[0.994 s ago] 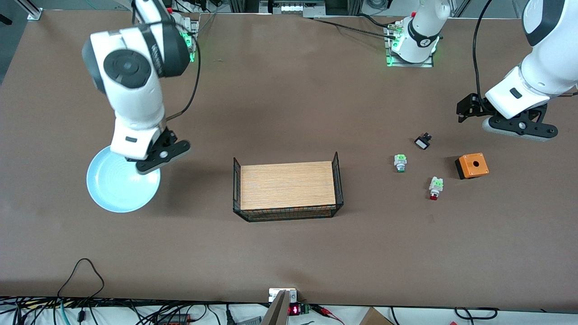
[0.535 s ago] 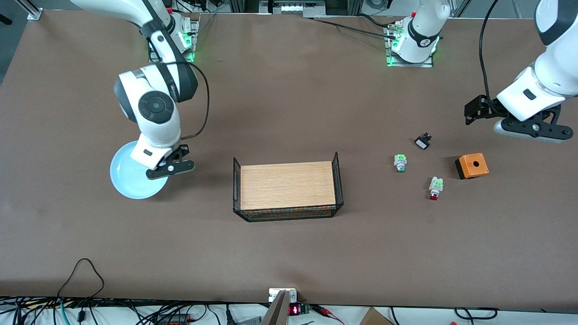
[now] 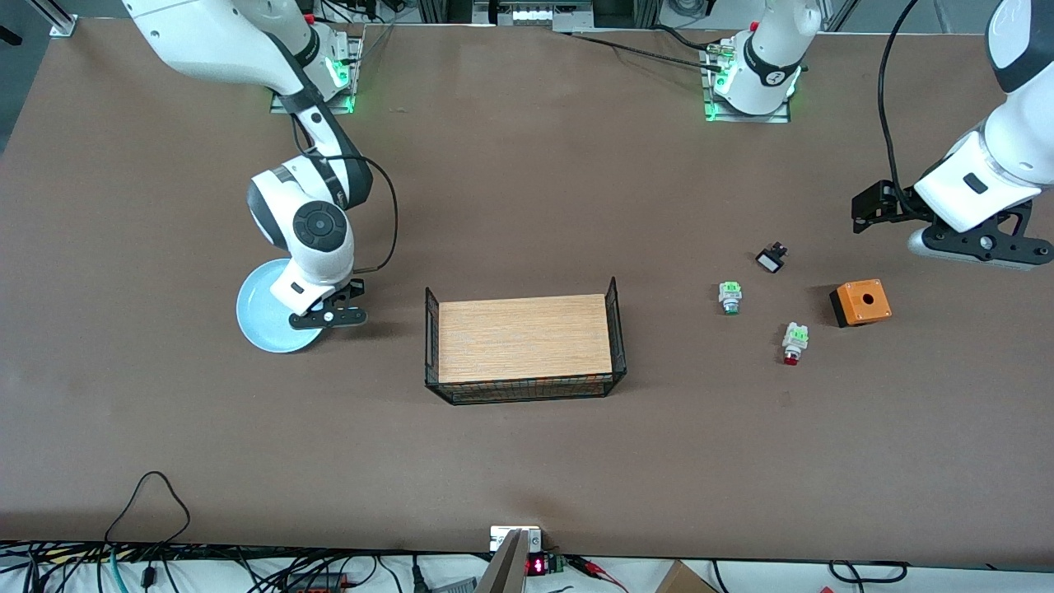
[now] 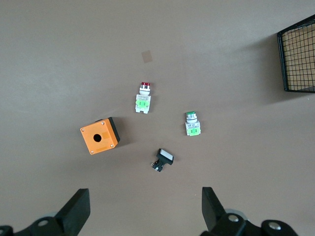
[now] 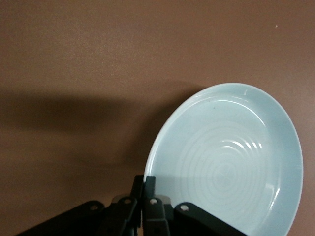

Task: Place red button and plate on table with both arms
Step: 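Carry the plate away from the tray and lower it with the right gripper, then open the right gripper and release the plate on the table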

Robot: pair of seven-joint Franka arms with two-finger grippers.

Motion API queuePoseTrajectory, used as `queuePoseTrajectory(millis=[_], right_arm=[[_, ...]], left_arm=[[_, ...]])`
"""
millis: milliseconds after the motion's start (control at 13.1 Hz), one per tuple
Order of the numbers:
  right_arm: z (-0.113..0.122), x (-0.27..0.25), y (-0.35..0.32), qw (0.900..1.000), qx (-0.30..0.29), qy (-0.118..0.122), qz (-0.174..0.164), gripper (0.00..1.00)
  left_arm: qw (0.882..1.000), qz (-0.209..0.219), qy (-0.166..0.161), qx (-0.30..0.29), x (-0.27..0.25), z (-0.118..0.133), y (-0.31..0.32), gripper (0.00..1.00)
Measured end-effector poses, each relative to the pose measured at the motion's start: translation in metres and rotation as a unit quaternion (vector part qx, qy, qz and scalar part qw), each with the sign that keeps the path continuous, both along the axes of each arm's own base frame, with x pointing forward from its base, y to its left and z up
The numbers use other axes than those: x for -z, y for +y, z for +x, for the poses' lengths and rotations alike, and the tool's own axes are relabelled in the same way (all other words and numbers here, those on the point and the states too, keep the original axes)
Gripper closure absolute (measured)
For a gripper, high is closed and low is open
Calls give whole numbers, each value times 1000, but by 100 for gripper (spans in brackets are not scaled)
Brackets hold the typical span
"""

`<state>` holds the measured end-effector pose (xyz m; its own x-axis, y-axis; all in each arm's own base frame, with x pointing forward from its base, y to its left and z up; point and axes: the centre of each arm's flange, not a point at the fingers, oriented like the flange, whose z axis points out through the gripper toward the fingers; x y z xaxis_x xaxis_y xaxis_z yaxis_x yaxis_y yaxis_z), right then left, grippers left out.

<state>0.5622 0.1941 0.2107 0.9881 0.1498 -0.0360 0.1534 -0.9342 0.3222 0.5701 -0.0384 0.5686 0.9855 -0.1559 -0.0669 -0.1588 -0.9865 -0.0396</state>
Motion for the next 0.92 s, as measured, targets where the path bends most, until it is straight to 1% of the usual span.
queuePoseTrajectory(millis=[229, 382, 459, 611, 688, 764, 841, 917], right_arm=[[-4, 16, -3, 1000, 6, -3, 2, 98], [-5, 21, -4, 1000, 12, -3, 0, 94], [-4, 19, -4, 1000, 11, -5, 0, 88], [5, 7, -7, 1000, 16, -16, -1, 68], [15, -6, -13, 999, 28, -17, -9, 57], [27, -24, -24, 999, 44, -9, -14, 48], [40, -44, -34, 998, 57, 9, 0, 36], [52, -65, -43, 997, 64, 30, 28, 25]], left_arm=[[1000, 0, -18, 0, -6, -5, -3, 0], [1000, 1, -22, -3, -4, -7, -2, 0], [1000, 1, -22, -4, -3, -7, -1, 0], [1000, 1, -23, -5, -2, -7, -1, 0], [1000, 1, -22, -5, -2, -7, -1, 0], [1000, 1, -23, -5, -2, -7, 0, 0], [1000, 1, -23, -5, -1, -7, 0, 0], [1000, 1, -23, -6, -2, -7, 0, 0]])
